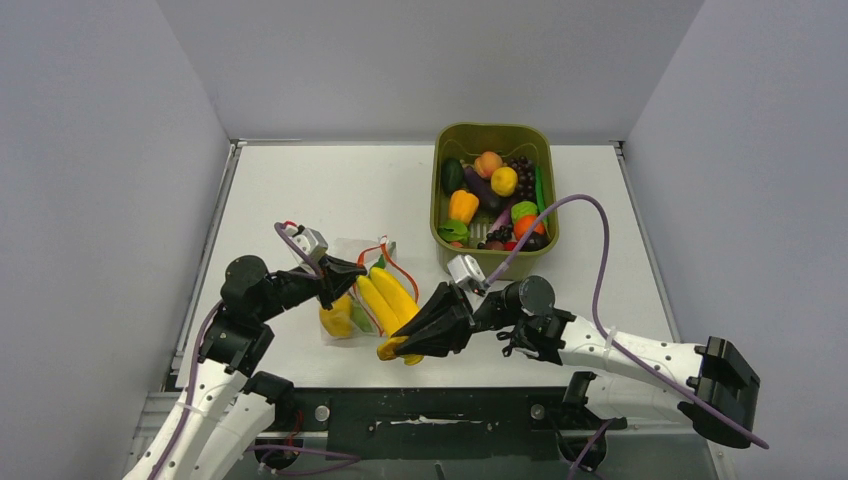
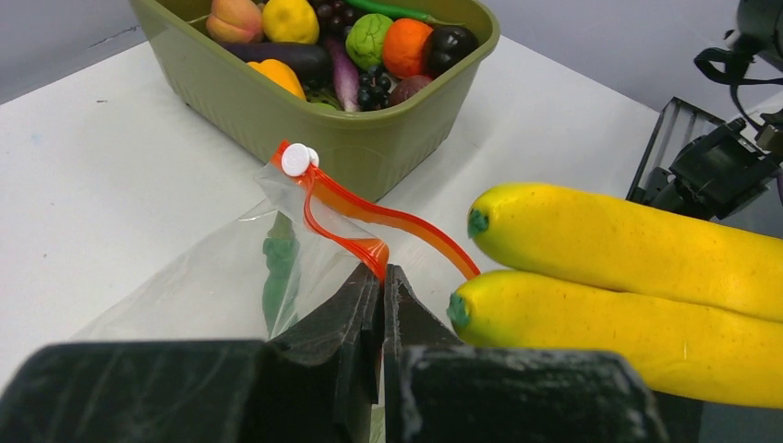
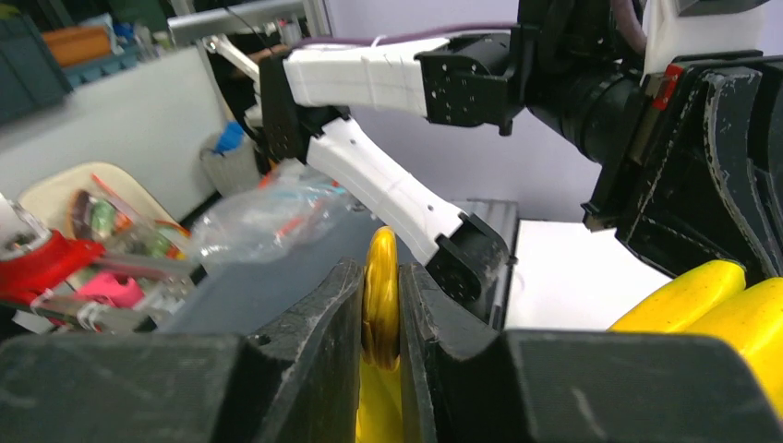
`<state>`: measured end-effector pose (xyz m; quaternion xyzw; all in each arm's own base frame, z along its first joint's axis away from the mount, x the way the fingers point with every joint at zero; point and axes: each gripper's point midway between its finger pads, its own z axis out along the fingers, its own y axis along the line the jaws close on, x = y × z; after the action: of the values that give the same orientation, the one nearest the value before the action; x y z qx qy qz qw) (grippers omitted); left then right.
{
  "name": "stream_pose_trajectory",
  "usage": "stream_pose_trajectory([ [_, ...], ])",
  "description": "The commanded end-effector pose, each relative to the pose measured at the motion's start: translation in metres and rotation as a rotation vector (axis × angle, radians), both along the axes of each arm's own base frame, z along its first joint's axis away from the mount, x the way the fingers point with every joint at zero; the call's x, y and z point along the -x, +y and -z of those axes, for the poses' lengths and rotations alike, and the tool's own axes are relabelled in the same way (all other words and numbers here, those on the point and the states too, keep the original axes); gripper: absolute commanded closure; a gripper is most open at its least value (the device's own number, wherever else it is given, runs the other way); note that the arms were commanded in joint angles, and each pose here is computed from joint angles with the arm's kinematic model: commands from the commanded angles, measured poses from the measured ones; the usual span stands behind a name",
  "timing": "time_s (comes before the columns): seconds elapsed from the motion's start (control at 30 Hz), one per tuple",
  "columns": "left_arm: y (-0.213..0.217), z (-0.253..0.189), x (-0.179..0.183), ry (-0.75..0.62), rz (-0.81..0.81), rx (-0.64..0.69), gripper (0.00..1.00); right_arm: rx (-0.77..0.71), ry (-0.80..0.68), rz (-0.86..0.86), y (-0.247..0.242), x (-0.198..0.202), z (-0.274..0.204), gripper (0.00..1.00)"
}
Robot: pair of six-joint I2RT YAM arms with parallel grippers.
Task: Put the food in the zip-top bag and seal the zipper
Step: Place the fake fruit in the zipper food storage bag.
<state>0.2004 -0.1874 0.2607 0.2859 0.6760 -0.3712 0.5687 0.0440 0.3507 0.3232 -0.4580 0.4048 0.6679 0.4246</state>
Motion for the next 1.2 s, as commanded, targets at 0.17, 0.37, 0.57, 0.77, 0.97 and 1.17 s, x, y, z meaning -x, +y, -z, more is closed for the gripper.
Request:
stream_pose_trajectory([
  [0.17,-0.008,-0.031,0.02,-0.122,0.116,0.02,1.0,-0.174,0.253,0.03,0.009,-0.024,-0.037,1.0],
  [0.37,-0.004,-0.033,0.027,-0.151,0.115,0.01,1.0,-0.168,0.358,0.058,0.009,-0.041,-0.029,1.0],
  [0.57,-0.002,-0.029,0.024,-0.143,0.1,-0.014,1.0,-0.089,0.383,0.1,0.003,-0.047,-0.008,1.0],
  [0.77,-0.002,-0.03,0.023,-0.144,0.096,-0.008,1.0,-0.071,0.38,0.14,-0.004,-0.047,-0.009,1.0],
  [0.97,-0.008,-0.038,0.024,-0.143,0.13,0.028,1.0,-0.124,0.402,0.133,-0.003,-0.051,-0.019,1.0],
  [1.17,-0.012,-0.051,0.032,-0.144,0.166,0.078,1.0,-0.227,0.508,0.109,-0.003,-0.066,-0.013,1.0],
])
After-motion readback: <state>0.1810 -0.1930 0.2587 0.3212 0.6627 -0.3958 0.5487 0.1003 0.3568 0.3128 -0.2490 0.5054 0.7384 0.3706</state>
